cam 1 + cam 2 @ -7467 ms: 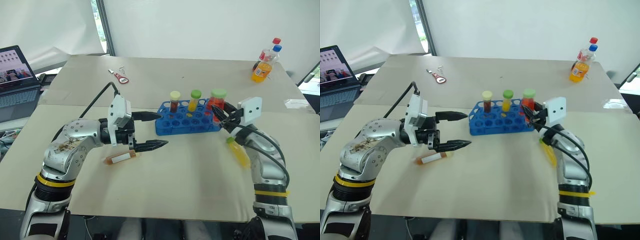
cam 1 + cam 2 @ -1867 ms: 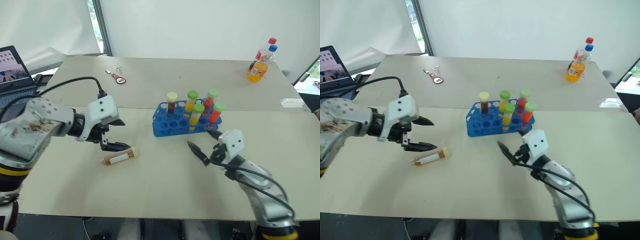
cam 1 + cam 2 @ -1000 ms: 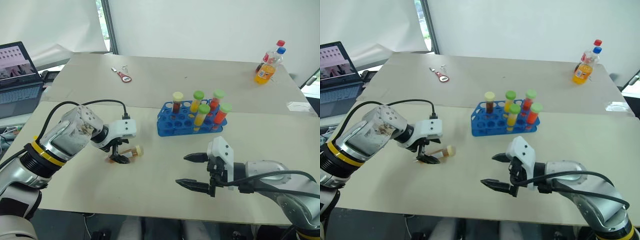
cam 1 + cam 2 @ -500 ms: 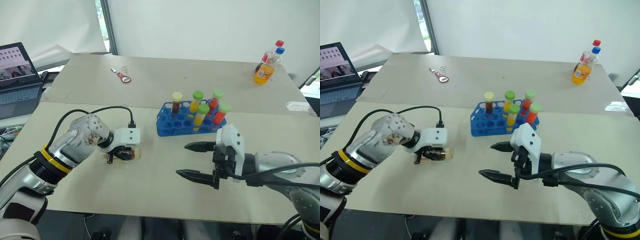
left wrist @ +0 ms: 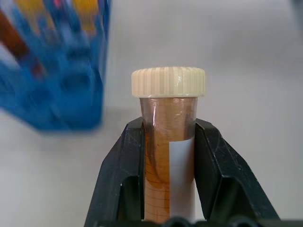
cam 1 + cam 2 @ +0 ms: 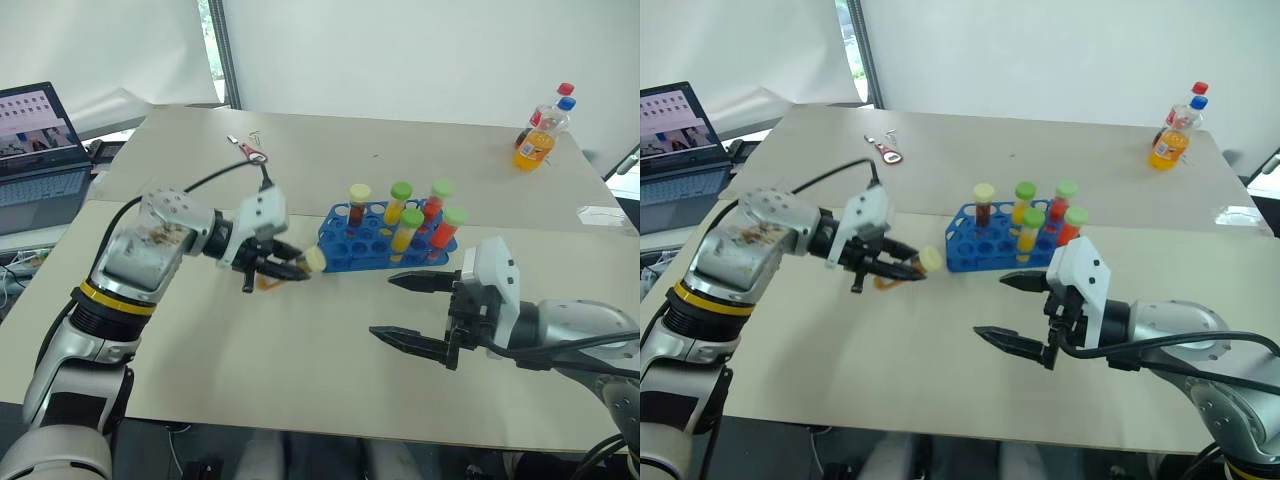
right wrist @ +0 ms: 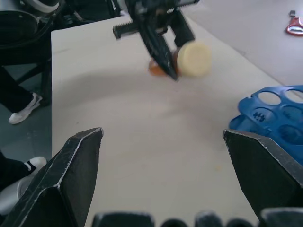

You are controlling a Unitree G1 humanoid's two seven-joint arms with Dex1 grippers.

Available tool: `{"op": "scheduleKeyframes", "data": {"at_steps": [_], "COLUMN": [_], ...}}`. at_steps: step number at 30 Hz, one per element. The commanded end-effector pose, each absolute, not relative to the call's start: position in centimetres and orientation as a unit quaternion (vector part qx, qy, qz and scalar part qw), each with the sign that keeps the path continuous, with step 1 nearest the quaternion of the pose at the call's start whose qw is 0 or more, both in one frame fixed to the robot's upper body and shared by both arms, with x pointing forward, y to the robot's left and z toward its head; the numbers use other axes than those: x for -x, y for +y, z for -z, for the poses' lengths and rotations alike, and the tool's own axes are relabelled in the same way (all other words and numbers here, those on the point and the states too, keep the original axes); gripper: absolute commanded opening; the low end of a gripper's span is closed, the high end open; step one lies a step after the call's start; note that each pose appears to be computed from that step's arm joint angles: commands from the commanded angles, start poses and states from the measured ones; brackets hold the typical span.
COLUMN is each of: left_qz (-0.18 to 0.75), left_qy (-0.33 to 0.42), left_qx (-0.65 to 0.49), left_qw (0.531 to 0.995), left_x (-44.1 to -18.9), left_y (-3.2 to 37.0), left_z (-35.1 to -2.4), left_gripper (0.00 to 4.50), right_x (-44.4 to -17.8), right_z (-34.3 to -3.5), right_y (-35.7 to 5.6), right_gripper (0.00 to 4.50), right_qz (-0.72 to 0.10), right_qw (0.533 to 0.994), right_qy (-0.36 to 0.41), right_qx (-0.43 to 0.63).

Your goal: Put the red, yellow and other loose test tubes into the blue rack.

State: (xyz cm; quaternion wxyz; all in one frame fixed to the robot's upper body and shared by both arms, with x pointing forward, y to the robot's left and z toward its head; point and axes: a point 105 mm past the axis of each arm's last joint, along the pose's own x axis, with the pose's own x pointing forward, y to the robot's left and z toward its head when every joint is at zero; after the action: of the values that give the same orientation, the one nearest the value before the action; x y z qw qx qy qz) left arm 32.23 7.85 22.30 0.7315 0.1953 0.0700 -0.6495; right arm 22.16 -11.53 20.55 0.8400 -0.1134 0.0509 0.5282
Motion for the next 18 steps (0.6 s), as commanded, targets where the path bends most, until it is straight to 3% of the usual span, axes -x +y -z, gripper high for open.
{"op": "scheduleKeyframes", "data": {"at_steps": [1,8,18], "left_qz": [0.619,0.57,0.541], "left_qy": [-0.013,-0.089,-0.12], "left_qx": [-0.122,-0.055,-0.036], "left_qw": [0.775,0.815,0.832], "left_x": [-33.9,-36.4,-38.8], "left_y": [6.3,3.3,-0.4], "left_z": [-24.7,-24.0,-22.1], "left_gripper": [0.89,0.89,0.89], "right_x": [-22.3,-22.9,-22.5], "right_z": [-21.8,-22.6,-21.4], "right_y": [-12.6,-13.8,-14.9], "right_gripper": [4.5,4.5,4.5], "right_qz": [-0.503,-0.45,-0.385], "right_qw": [0.855,0.885,0.91], "right_qy": [0.036,0.044,0.083], "right_qx": [0.125,0.114,0.132]}}
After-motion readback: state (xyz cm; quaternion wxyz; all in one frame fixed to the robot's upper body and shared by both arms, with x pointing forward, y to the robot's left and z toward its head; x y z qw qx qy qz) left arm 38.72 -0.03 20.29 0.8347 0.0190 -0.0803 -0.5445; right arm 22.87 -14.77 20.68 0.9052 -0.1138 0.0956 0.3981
